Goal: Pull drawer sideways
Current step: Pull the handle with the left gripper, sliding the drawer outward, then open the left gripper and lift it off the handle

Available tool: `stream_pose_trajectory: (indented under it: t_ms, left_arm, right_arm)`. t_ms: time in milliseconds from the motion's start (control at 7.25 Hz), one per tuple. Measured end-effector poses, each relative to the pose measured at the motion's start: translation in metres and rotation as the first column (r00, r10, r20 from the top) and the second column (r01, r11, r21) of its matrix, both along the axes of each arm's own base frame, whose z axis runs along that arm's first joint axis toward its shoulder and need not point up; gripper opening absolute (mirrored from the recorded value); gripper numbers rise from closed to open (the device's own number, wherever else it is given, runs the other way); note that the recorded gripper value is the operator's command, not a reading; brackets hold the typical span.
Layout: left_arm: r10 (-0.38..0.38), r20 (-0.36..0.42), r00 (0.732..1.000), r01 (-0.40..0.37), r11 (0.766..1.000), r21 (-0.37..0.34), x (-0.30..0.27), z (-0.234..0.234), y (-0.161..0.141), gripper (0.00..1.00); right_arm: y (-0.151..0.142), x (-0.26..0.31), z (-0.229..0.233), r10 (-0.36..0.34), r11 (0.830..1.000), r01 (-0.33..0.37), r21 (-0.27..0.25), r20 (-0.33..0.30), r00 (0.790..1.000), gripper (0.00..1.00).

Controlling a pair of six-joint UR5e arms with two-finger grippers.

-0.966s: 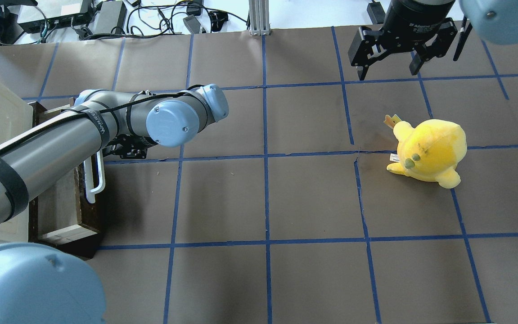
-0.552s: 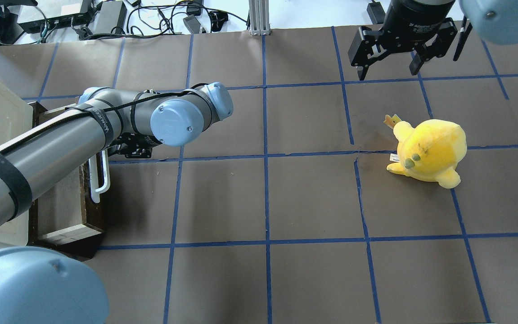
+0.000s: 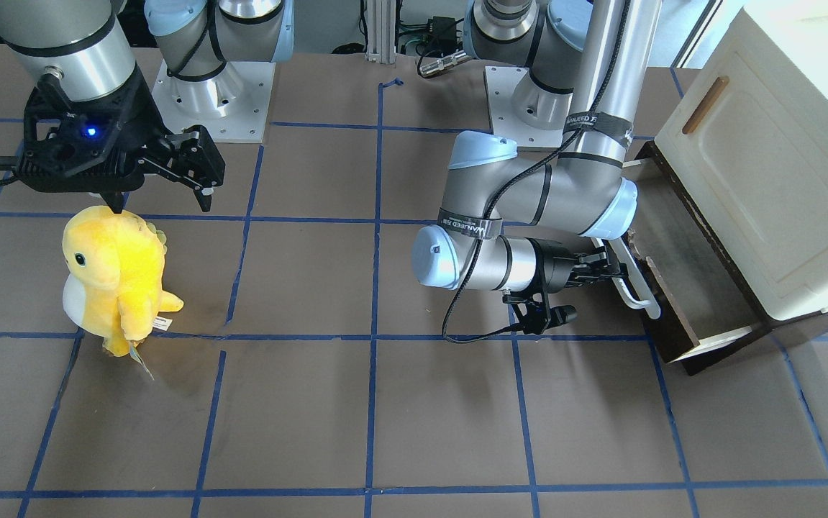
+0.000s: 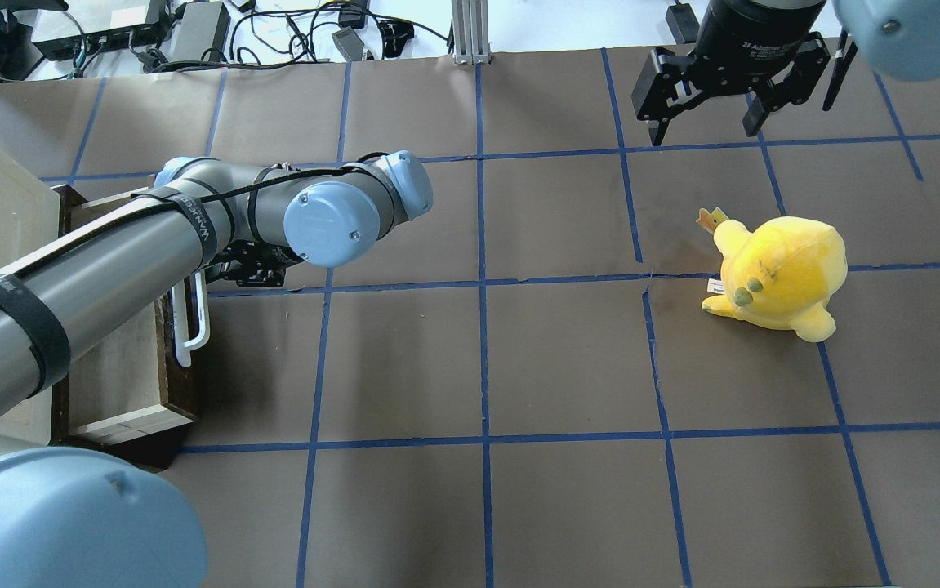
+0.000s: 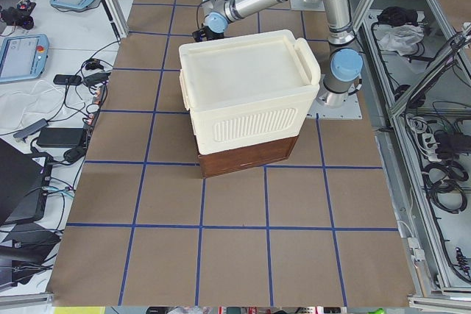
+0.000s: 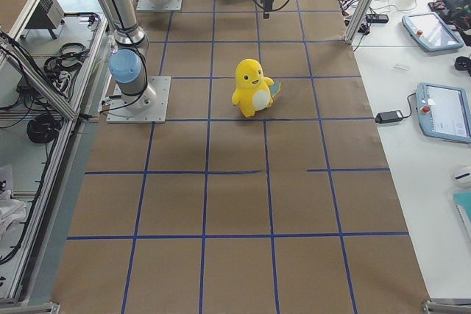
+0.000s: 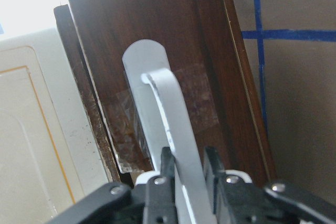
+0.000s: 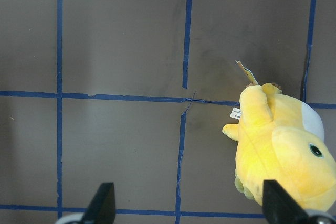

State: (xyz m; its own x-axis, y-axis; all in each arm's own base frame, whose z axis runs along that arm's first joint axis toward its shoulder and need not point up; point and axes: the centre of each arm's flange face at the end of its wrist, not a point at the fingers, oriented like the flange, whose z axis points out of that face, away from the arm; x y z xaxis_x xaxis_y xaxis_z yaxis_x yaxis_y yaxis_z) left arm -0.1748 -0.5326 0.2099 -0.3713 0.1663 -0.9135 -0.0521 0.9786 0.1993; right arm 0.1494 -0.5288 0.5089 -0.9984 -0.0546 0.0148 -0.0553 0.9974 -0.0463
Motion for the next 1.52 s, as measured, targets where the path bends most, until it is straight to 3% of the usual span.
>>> stream_pose_trajectory:
  t_ms: [138, 276, 414, 966, 1103, 1241, 1517]
  left_arm:
    - [-0.005, 0.001, 1.000, 0.005, 1.000, 0.000, -0.002, 0.000, 0.000, 0.75]
    - [-0.011, -0.001, 1.000, 0.011, 1.000, 0.001, -0.006, 0.001, 0.001, 0.93]
    - [-0.016, -0.003, 1.000, 0.016, 1.000, 0.001, -0.009, 0.001, 0.002, 1.00]
    - [-0.028, -0.011, 1.000, 0.028, 1.000, -0.014, -0.016, 0.011, 0.004, 1.00]
    - [-0.007, -0.058, 0.998, 0.006, 1.000, -0.023, -0.019, 0.027, 0.001, 1.00]
    - [0.039, -0.176, 0.984, -0.044, 0.999, -0.023, -0.027, 0.053, -0.007, 1.00]
    - [0.078, -0.437, 0.896, -0.096, 0.995, -0.019, -0.047, 0.120, -0.017, 1.00]
  right_arm:
    - [0.000, 0.000, 0.000, 0.000, 1.000, 0.000, 0.000, 0.000, 1.000, 1.00]
    - [0.000, 0.000, 0.000, 0.000, 1.000, 0.000, 0.000, 0.000, 1.000, 1.00]
    - [0.000, 0.000, 0.000, 0.000, 1.000, 0.000, 0.000, 0.000, 1.000, 1.00]
    - [0.000, 0.000, 0.000, 0.000, 1.000, 0.000, 0.000, 0.000, 1.000, 1.00]
    - [0.000, 0.000, 0.000, 0.000, 1.000, 0.000, 0.000, 0.000, 1.000, 1.00]
    - [0.000, 0.000, 0.000, 0.000, 1.000, 0.000, 0.000, 0.000, 1.000, 1.00]
    - [0.000, 0.000, 0.000, 0.001, 1.000, -0.001, 0.000, 0.000, 1.000, 1.00]
